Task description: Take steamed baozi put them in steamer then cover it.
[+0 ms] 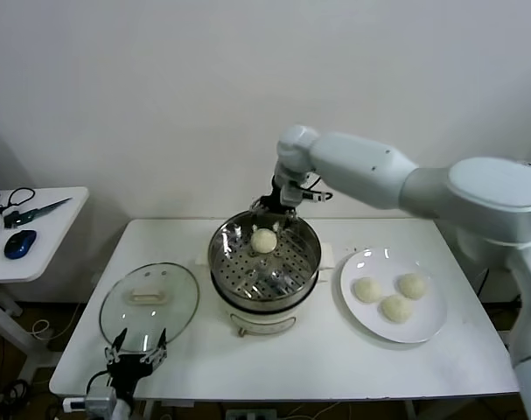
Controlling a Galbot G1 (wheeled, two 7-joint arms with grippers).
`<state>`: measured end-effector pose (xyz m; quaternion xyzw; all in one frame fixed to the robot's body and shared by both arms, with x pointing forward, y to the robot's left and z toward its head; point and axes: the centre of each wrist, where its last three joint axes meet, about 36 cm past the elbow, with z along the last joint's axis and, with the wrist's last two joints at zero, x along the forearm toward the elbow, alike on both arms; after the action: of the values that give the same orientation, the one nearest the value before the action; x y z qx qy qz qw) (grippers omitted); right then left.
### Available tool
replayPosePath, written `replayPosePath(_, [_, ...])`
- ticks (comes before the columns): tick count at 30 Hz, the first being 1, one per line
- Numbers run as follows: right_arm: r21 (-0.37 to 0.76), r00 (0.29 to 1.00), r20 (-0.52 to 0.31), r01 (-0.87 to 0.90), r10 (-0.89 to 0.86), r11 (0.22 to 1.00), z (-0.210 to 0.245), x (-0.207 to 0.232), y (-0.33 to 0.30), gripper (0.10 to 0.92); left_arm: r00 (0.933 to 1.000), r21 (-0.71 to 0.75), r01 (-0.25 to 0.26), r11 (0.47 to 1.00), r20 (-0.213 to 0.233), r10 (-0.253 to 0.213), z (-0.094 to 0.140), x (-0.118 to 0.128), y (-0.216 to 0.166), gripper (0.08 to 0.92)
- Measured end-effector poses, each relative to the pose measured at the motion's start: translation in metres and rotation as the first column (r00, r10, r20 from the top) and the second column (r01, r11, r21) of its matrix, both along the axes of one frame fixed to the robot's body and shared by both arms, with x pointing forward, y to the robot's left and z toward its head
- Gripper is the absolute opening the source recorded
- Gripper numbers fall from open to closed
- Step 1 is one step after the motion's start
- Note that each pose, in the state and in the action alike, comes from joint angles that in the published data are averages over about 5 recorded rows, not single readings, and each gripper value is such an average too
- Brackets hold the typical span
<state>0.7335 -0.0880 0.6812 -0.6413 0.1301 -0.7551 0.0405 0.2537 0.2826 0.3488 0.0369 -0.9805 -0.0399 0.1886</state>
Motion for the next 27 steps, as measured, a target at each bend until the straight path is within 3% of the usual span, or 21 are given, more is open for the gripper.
replayPosePath(5, [0.015,0.968,-0.035,0.250,-0.249,0.968,0.047,-0.009,-0.070,0.823,1.0000,0.000,0.000,1.000,0.008,0.000,0.000,0.001,0.000,0.823])
replayPosePath(9, [0.006,0.865,-0.068,0.499,-0.497,0.867,0.051,-0.026,-0.144,0.823,0.9998,0.000,0.000,1.000,0.020,0.000,0.003,0.002,0.001,0.823])
replayPosePath(14, [0.002,0.657,-0.134,0.749,-0.742,0.662,0.020,-0.056,-0.223,0.823,0.9996,0.002,-0.002,1.000,0.028,0.002,0.005,0.004,0.001,0.823])
replayPosePath(20, [-0.011,0.414,-0.213,0.905,-0.885,0.426,-0.038,-0.086,-0.266,0.823,0.9995,0.002,-0.005,1.000,0.032,0.005,0.005,0.004,0.002,0.823])
replayPosePath(27, [-0.040,0.244,-0.262,0.964,-0.934,0.263,-0.098,-0.100,-0.271,0.823,0.9995,-0.001,-0.009,1.000,0.030,0.009,0.003,0.004,0.001,0.823])
